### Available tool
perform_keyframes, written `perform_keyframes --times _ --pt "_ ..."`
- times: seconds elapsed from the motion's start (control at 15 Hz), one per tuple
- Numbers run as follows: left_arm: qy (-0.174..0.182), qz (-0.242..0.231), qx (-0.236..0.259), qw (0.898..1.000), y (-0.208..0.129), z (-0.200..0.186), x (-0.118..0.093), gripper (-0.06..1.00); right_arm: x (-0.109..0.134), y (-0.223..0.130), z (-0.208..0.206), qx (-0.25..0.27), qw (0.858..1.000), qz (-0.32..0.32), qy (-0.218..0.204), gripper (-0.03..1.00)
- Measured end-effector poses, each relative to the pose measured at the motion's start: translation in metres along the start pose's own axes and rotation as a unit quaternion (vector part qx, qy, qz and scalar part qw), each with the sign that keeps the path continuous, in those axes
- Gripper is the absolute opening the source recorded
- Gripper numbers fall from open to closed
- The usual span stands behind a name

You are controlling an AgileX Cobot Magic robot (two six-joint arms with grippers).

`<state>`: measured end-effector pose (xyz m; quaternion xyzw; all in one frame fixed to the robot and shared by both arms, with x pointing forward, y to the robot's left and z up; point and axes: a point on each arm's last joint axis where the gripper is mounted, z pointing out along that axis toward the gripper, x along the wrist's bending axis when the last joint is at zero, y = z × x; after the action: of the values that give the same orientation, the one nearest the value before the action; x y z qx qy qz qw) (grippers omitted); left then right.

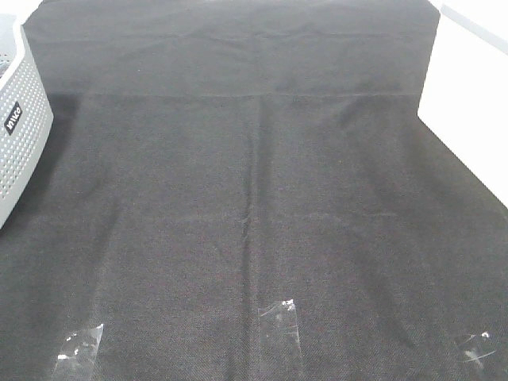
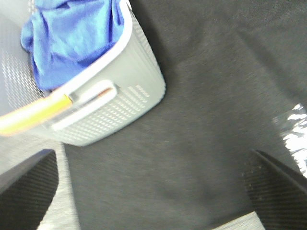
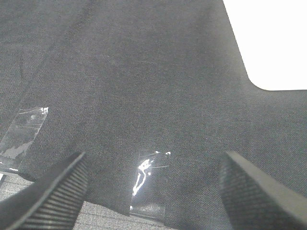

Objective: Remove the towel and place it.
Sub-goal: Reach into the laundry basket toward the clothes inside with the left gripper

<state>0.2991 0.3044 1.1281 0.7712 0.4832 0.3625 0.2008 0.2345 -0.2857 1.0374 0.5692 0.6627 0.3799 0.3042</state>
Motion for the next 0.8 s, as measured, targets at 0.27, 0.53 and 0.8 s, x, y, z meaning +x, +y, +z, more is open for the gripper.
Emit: perform_keyframes --times 0.27,0.53,0.8 --pt "-0.021 0.123 0.029 0.992 0.049 0.017 0.029 0.99 0.000 0.000 0.000 0.000 1.000 0.000 0.000 0.73" --pt "-0.016 0.186 0.054 0.981 0.083 0.026 0.055 0.99 0.000 0.000 0.000 0.000 1.000 0.000 0.000 0.73" --pt "0.026 0.220 0.104 0.970 0.095 0.039 0.076 0.98 0.000 0.000 0.000 0.000 1.000 0.000 0.000 0.73"
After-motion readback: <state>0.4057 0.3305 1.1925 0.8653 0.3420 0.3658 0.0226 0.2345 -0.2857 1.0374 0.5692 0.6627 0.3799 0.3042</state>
